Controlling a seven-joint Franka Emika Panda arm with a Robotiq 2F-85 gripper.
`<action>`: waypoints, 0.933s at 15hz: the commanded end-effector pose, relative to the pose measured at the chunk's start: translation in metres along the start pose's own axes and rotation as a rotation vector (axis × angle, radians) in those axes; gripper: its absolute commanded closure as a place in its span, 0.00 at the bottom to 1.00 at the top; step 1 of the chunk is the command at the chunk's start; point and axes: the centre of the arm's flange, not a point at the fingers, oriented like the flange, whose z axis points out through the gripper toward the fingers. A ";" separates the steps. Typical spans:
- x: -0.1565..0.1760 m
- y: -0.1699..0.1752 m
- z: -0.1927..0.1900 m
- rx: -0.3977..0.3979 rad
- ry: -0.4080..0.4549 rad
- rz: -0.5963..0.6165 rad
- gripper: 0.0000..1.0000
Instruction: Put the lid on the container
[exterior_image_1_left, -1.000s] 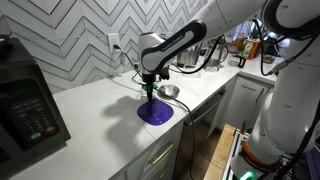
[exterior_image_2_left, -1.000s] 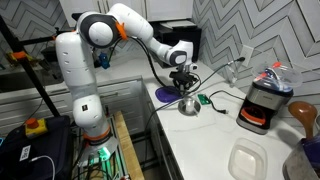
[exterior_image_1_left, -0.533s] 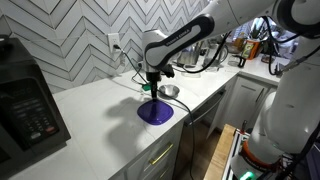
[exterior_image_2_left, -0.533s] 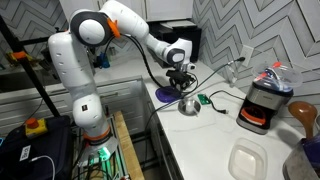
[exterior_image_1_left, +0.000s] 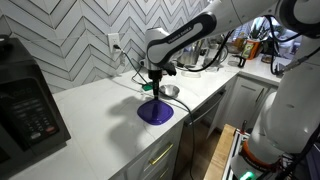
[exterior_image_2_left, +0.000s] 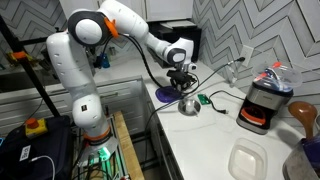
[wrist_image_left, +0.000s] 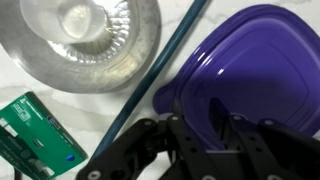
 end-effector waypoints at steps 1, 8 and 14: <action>-0.004 0.003 0.013 0.013 -0.011 -0.004 0.70; 0.005 0.011 0.020 0.015 -0.007 0.008 0.71; 0.008 0.014 0.019 -0.001 0.003 0.016 0.72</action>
